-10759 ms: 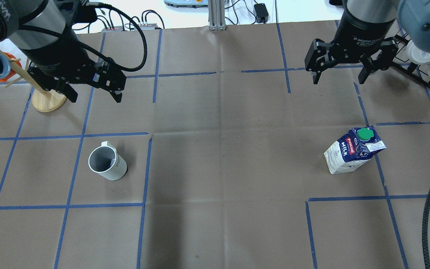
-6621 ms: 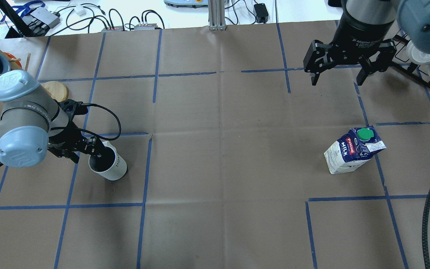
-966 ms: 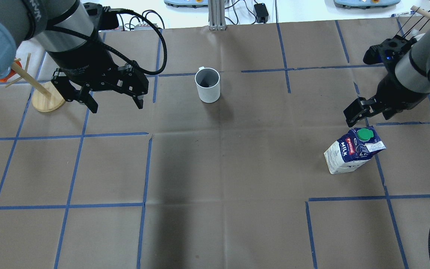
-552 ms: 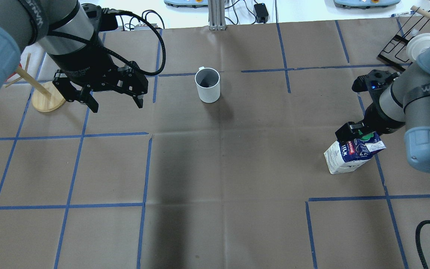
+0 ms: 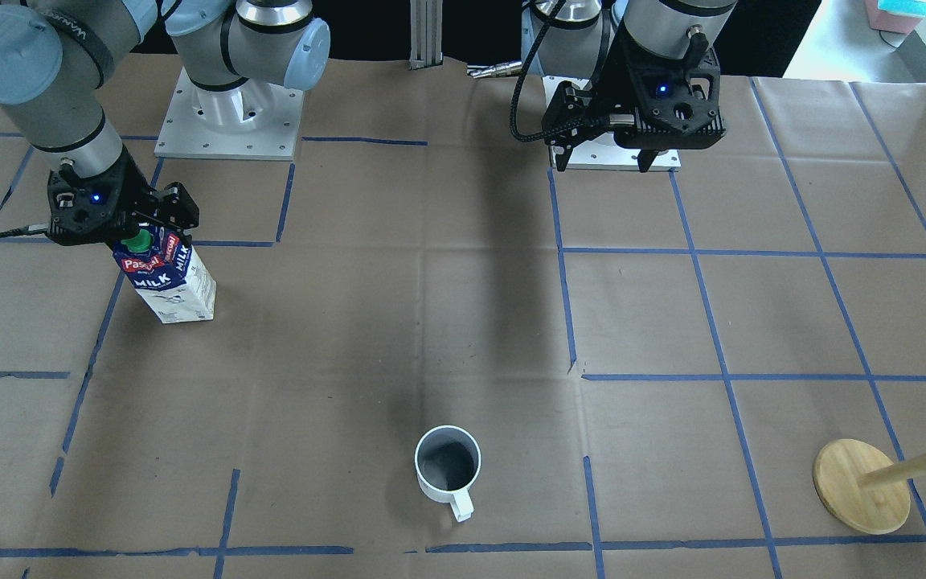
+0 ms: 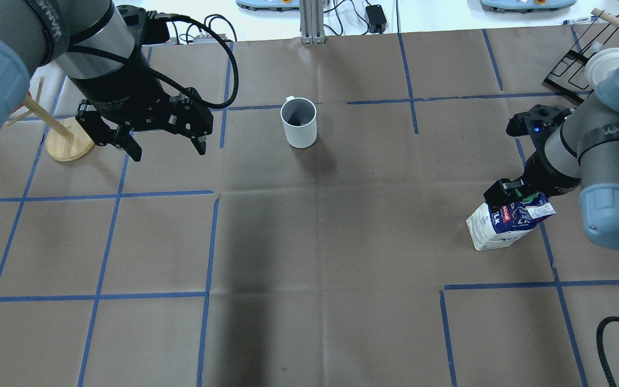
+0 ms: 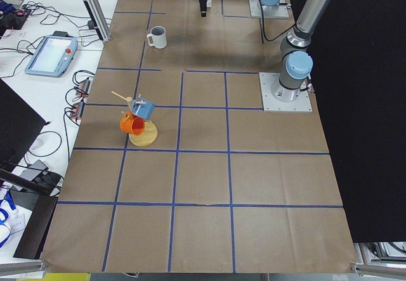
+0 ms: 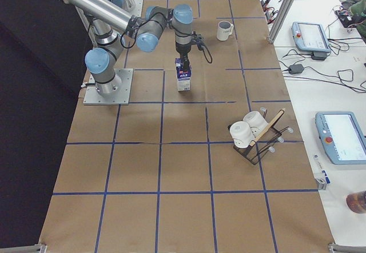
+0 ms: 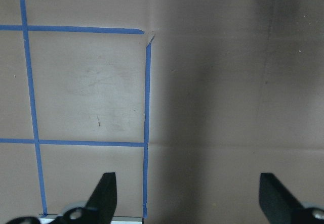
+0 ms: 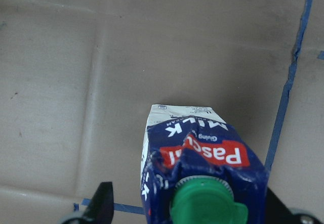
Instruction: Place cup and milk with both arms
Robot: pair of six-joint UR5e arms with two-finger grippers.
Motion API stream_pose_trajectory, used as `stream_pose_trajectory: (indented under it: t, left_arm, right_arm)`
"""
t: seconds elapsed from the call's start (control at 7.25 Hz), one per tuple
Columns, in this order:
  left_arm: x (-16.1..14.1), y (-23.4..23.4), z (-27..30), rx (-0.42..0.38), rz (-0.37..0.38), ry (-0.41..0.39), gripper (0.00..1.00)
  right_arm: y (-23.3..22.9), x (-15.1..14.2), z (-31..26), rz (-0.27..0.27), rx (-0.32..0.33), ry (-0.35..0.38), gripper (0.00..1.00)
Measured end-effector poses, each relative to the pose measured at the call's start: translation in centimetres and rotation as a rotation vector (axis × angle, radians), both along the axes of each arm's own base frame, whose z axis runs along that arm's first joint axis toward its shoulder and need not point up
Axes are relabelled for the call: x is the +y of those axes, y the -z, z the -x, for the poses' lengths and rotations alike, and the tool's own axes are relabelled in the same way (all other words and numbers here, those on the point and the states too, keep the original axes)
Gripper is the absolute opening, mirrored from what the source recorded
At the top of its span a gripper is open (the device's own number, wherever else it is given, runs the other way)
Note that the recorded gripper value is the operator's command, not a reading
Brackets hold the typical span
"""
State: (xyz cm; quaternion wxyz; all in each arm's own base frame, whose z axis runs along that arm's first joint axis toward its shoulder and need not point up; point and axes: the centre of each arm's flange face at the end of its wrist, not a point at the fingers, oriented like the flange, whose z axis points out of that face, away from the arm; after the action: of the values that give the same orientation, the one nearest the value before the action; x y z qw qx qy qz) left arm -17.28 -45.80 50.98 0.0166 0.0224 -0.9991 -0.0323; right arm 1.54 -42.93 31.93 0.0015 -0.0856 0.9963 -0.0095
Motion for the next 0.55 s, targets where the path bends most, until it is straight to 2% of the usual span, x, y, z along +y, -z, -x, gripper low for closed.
stream_pose_trajectory:
  t: [0.28, 0.55]
  left_arm:
    - [0.0, 0.0, 0.0, 0.0, 0.0, 0.0, 1.0]
    - [0.0, 0.0, 0.0, 0.0, 0.001, 0.0, 1.0]
  right_arm:
    - [-0.3, -0.1, 0.1, 0.004, 0.002, 0.005, 0.39]
    - [-2.5, -0.9, 0.3, 0.007, 0.016, 0.029, 0.39]
